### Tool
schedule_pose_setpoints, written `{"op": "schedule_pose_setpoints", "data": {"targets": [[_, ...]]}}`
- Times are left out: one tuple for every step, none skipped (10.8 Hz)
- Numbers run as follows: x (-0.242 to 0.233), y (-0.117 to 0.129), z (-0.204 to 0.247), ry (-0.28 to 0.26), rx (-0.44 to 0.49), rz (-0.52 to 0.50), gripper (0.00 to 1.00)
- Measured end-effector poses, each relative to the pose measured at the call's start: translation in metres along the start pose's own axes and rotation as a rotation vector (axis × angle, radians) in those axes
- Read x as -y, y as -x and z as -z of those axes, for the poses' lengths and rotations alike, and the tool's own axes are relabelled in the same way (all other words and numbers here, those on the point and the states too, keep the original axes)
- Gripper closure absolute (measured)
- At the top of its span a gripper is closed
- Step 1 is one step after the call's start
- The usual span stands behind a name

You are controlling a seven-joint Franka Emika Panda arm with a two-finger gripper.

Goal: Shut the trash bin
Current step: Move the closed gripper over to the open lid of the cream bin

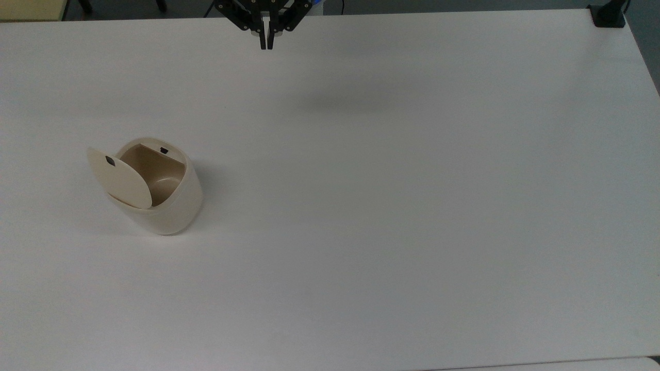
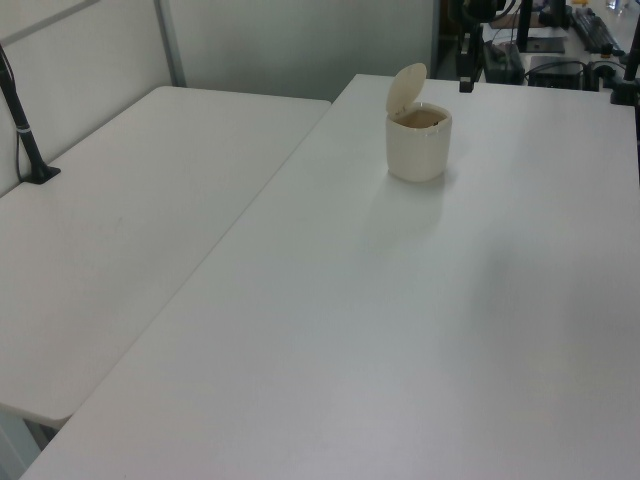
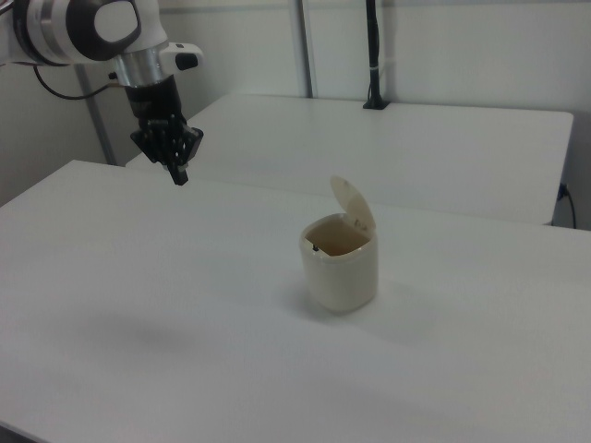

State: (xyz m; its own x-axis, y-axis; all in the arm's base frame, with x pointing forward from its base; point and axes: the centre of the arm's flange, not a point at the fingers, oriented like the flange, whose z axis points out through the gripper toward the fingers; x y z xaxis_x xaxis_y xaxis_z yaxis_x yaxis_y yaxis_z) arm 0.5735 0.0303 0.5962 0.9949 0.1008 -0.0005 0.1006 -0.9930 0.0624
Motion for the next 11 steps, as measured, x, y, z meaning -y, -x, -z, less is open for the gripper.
{"op": "schedule_pose_setpoints", "data": {"targets": [[0.000,0.000,-0.001,0.000,0.001,-0.001,0.95],[-0.001,-0.001,-0.003,0.000,0.005,-0.015,0.96],[-0.004,-0.002,-0.004,0.000,0.000,-0.036,0.97],[-0.010,-0.005,-0.005,0.000,-0.011,-0.066,0.99],[-0.021,-0.009,-0.007,0.001,-0.033,-0.097,0.99],[-0.046,-0.017,-0.008,0.004,-0.074,-0.142,0.99],[-0.069,-0.022,-0.005,0.008,-0.111,-0.180,0.99],[-0.096,-0.028,-0.001,0.017,-0.172,-0.223,0.99],[-0.120,-0.033,0.001,0.028,-0.233,-0.259,0.99],[-0.142,-0.038,-0.001,0.038,-0.289,-0.312,0.99],[-0.159,-0.045,-0.006,0.049,-0.346,-0.371,0.99]]}}
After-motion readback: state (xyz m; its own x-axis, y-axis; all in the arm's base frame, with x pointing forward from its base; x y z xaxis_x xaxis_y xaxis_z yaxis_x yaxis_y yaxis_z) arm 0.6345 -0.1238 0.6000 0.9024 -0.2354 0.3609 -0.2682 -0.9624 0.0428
